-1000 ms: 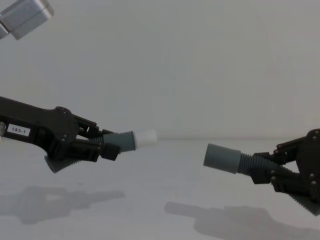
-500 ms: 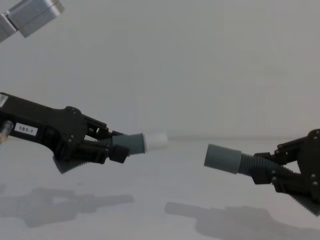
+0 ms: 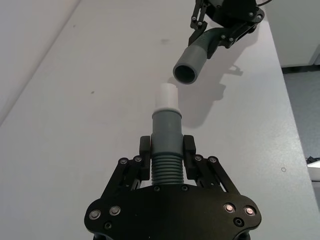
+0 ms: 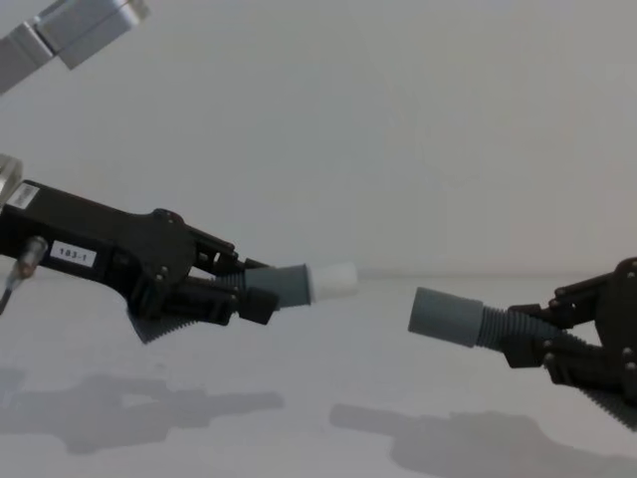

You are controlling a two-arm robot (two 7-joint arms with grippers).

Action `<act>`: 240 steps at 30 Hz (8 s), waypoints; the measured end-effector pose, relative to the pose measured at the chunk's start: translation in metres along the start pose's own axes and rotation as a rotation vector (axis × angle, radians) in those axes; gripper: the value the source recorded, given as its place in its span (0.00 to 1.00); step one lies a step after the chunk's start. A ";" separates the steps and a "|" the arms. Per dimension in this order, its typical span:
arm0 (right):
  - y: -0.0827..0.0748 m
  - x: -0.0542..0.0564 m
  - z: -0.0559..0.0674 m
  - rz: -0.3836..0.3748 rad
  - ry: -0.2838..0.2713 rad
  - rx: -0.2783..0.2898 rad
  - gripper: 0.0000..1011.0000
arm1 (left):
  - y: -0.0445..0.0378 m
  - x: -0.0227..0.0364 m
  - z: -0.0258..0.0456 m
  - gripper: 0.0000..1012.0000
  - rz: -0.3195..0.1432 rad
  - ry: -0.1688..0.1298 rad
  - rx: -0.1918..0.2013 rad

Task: Use both hands to pick up one end of the pipe from the table, align the ends, and insert them.

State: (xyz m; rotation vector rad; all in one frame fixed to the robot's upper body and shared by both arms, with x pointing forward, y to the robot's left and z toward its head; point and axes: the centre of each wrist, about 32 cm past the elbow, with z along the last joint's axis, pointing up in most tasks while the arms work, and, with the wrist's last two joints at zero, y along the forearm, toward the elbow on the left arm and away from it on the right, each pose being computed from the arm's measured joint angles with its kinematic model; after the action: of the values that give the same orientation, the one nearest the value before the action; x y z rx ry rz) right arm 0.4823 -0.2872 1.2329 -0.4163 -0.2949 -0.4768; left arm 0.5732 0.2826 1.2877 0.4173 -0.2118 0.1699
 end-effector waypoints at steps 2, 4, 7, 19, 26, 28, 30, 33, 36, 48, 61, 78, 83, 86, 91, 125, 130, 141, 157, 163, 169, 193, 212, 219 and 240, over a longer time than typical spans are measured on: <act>0.000 0.000 0.000 0.000 0.000 0.000 0.22 | -0.0008 0.0004 0.0004 0.34 -0.004 -0.002 -0.001; 0.000 0.000 0.000 0.001 0.000 0.000 0.22 | -0.0022 0.0010 0.0013 0.34 -0.012 -0.005 -0.002; 0.000 0.000 0.000 0.001 0.000 -0.001 0.22 | -0.0038 0.0018 0.0022 0.34 -0.021 -0.007 -0.003; -0.001 0.000 0.000 0.001 0.000 -0.001 0.22 | -0.0091 0.0047 0.0047 0.34 -0.051 -0.014 0.002; -0.001 0.000 0.000 0.002 0.000 -0.001 0.22 | -0.0116 0.0068 0.0056 0.34 -0.064 -0.016 0.007; -0.001 0.000 0.000 0.002 0.000 -0.001 0.22 | -0.0127 0.0076 0.0058 0.34 -0.068 -0.017 0.008; -0.001 0.000 0.000 0.002 0.000 -0.001 0.22 | -0.0136 0.0081 0.0060 0.34 -0.071 -0.018 0.009; -0.001 0.000 0.000 0.002 0.001 -0.002 0.22 | -0.0156 0.0097 0.0063 0.34 -0.078 -0.020 0.010; -0.001 0.000 0.000 0.002 0.001 -0.002 0.22 | -0.0169 0.0107 0.0064 0.34 -0.082 -0.021 0.009; -0.002 0.000 0.000 0.009 0.003 -0.001 0.22 | -0.0228 0.0155 0.0063 0.34 -0.101 -0.024 0.004; -0.003 0.000 0.001 0.016 -0.005 0.008 0.22 | -0.0272 0.0183 0.0054 0.34 -0.116 -0.023 -0.001; -0.004 0.000 0.003 0.020 -0.016 0.018 0.22 | -0.0292 0.0196 0.0049 0.34 -0.127 -0.028 0.005; -0.004 0.000 0.004 0.021 -0.019 0.020 0.22 | -0.0291 0.0196 0.0051 0.34 -0.127 -0.030 0.008; -0.004 0.000 0.004 0.023 -0.021 0.021 0.22 | -0.0291 0.0194 0.0054 0.34 -0.126 -0.031 0.009; -0.003 0.000 0.005 0.026 -0.026 0.021 0.22 | -0.0289 0.0191 0.0059 0.34 -0.123 -0.034 0.010; 0.004 0.006 0.005 0.027 -0.018 -0.015 0.22 | -0.0232 0.0172 0.0065 0.34 -0.115 -0.033 0.021; 0.004 0.007 0.006 0.026 -0.014 -0.012 0.22 | -0.0243 0.0181 0.0072 0.34 -0.119 -0.033 0.021; 0.004 0.008 0.009 0.037 -0.019 -0.001 0.22 | -0.0297 0.0216 0.0086 0.34 -0.128 -0.038 0.018; 0.002 0.009 0.010 0.059 -0.034 0.012 0.22 | -0.0348 0.0267 0.0111 0.34 -0.146 -0.045 0.023; 0.003 0.009 0.011 0.066 -0.038 0.016 0.22 | -0.0349 0.0282 0.0118 0.34 -0.156 -0.046 0.023; 0.003 0.009 0.011 0.073 -0.040 0.018 0.22 | -0.0337 0.0294 0.0124 0.34 -0.167 -0.045 0.023; 0.005 0.010 0.012 0.084 -0.057 0.021 0.22 | -0.0284 0.0302 0.0136 0.34 -0.195 -0.041 0.037; 0.003 0.011 0.011 0.095 -0.082 0.023 0.22 | -0.0279 0.0299 0.0160 0.34 -0.192 -0.042 0.049; 0.002 0.011 0.011 0.096 -0.086 0.023 0.22 | -0.0279 0.0298 0.0161 0.34 -0.191 -0.042 0.051; 0.002 0.011 0.011 0.098 -0.089 0.023 0.22 | -0.0278 0.0298 0.0166 0.34 -0.190 -0.043 0.053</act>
State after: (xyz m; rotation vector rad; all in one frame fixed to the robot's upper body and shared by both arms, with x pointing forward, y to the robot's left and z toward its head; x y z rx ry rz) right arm 0.4905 -0.2849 1.2460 -0.4278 -0.3636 -0.3589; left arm 0.6049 0.2542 1.2989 0.4915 -0.2090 -0.0202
